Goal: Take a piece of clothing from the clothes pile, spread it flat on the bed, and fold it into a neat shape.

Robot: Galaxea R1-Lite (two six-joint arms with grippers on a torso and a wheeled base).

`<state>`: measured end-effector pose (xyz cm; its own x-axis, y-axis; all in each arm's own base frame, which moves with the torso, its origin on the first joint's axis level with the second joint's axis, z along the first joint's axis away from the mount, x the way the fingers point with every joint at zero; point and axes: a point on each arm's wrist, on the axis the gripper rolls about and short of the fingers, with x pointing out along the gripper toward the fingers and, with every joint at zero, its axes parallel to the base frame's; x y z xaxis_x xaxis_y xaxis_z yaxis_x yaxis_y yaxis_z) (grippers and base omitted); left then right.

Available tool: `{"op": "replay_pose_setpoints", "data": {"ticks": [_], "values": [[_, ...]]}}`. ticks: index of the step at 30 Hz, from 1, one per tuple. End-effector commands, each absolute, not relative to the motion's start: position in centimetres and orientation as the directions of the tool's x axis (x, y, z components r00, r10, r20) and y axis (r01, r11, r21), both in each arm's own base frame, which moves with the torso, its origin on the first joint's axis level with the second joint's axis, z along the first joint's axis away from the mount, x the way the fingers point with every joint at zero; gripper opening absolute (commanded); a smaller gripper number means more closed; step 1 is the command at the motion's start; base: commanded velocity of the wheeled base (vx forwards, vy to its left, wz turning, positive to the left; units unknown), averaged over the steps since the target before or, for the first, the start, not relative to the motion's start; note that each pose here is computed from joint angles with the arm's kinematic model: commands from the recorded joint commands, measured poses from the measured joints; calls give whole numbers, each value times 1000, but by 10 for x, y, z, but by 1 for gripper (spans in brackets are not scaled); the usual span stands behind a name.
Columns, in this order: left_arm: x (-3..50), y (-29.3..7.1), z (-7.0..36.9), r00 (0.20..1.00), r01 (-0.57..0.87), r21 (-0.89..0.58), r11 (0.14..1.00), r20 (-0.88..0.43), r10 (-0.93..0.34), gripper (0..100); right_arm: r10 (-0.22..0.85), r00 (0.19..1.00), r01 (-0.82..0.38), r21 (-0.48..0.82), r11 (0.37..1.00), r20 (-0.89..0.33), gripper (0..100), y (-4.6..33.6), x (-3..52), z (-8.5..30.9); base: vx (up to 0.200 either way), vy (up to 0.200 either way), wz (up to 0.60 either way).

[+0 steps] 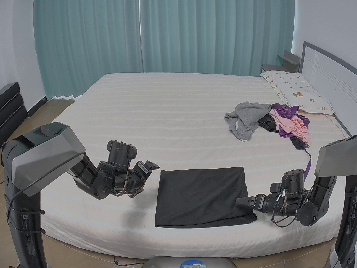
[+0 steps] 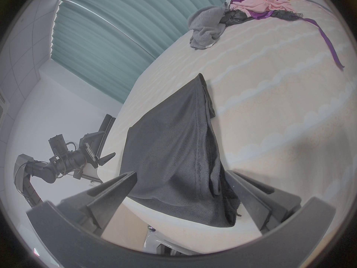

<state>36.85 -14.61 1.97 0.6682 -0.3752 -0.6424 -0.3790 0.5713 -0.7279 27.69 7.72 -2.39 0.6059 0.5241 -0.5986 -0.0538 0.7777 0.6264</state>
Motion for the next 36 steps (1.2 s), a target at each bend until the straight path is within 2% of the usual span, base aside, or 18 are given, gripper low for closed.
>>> {"op": "replay_pose_setpoints", "data": {"ticks": [1, 2, 11, 36], "values": [[368, -146, 21, 669, -378, -729, 571, -641, -375, 100, 528, 589, -51, 624, 780, -612, 100, 80, 277, -30, 0, 0, 0], [368, -146, 21, 669, -378, -729, 571, -641, -375, 100, 528, 585, -52, 622, 782, -615, 0, 81, 276, -31, 0, 0, 0], [368, -146, 21, 670, -376, -729, 571, -640, -376, 100, 510, 581, -60, 591, 804, -634, 0, 70, 263, -32, 0, 0, 0], [369, -146, 22, 673, -372, -731, 573, -637, -376, 100, 499, 585, -39, 592, 805, -640, 0, 56, 252, -33, 0, 0, 0]]}}
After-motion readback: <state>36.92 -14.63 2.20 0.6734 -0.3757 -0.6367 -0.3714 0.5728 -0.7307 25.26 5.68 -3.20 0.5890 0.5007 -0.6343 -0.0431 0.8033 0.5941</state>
